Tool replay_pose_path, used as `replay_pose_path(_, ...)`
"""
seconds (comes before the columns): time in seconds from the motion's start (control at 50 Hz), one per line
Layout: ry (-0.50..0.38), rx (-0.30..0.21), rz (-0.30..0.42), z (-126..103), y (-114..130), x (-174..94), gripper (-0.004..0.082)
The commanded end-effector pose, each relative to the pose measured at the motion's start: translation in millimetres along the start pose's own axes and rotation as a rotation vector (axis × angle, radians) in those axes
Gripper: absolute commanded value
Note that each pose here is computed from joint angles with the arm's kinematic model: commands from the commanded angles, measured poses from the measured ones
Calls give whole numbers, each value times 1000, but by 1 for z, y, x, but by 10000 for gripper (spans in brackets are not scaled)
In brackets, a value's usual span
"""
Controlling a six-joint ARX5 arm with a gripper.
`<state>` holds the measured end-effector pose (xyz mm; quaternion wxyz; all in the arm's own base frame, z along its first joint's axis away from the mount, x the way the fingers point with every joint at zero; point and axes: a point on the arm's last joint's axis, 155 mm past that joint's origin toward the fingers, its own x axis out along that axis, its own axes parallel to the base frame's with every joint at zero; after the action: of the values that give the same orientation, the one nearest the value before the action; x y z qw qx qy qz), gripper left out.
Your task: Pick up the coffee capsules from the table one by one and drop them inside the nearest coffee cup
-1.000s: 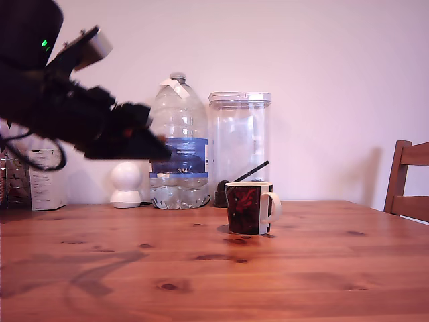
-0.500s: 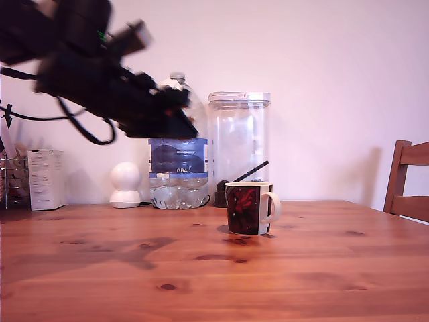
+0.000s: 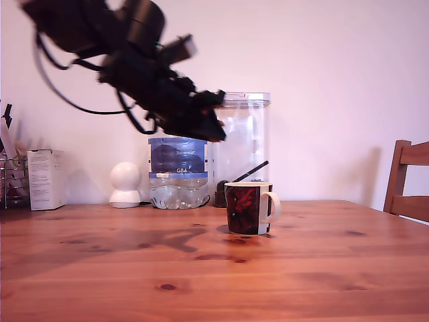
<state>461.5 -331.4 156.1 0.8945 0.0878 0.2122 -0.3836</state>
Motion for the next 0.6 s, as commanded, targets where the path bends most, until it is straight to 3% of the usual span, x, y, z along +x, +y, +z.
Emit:
replay_pose_path(0.0,51,15,-23,-15,-6,15,110)
replay_pose_path(0.3,157,34,-57,-15,-11,44,110)
replay_pose_path(0.58,291,42,-96,-35,-20,63,110)
